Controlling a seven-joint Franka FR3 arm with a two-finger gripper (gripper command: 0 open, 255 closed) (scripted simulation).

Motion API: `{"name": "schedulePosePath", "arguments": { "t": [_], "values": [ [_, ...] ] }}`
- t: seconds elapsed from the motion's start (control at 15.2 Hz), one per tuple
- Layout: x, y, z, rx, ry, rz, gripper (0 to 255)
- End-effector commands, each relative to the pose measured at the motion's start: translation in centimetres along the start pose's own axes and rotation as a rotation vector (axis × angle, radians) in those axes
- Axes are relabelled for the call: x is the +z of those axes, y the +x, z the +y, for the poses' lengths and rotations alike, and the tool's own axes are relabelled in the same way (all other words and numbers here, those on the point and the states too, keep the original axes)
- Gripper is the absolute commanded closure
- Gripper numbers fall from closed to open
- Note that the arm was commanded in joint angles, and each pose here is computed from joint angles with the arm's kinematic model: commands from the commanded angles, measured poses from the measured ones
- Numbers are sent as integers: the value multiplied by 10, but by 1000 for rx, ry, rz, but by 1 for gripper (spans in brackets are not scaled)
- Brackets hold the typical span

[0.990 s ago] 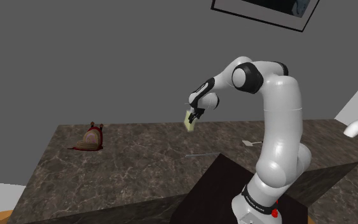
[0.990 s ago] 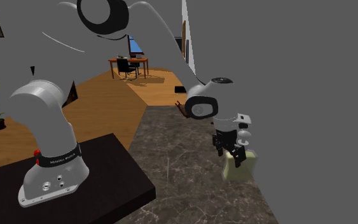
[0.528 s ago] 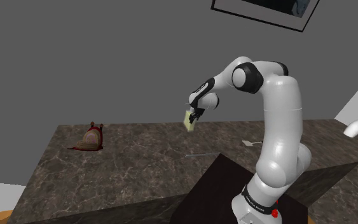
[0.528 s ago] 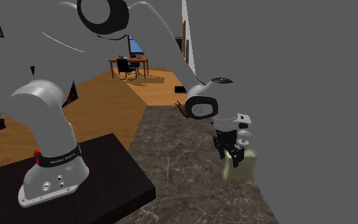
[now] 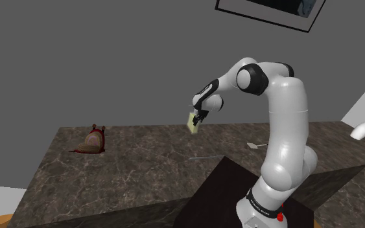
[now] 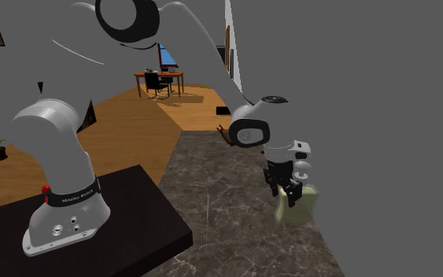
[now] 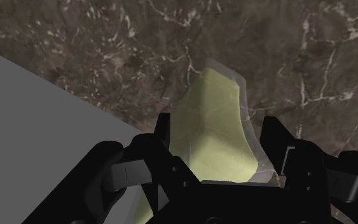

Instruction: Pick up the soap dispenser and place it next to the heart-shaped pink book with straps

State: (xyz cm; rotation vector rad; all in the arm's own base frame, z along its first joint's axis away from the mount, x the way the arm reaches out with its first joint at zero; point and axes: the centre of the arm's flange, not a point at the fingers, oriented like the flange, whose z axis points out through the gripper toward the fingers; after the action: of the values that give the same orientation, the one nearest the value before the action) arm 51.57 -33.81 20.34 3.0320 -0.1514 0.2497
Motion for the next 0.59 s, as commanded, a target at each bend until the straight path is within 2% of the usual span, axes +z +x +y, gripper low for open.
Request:
{"name": "schedulePosePath", "arguments": {
  "t": [0.0,0.53],
  "values": [
    [-5,1,0,0,0,0,255],
    [-46,8,4,0,0,0,255]
  ]
}}
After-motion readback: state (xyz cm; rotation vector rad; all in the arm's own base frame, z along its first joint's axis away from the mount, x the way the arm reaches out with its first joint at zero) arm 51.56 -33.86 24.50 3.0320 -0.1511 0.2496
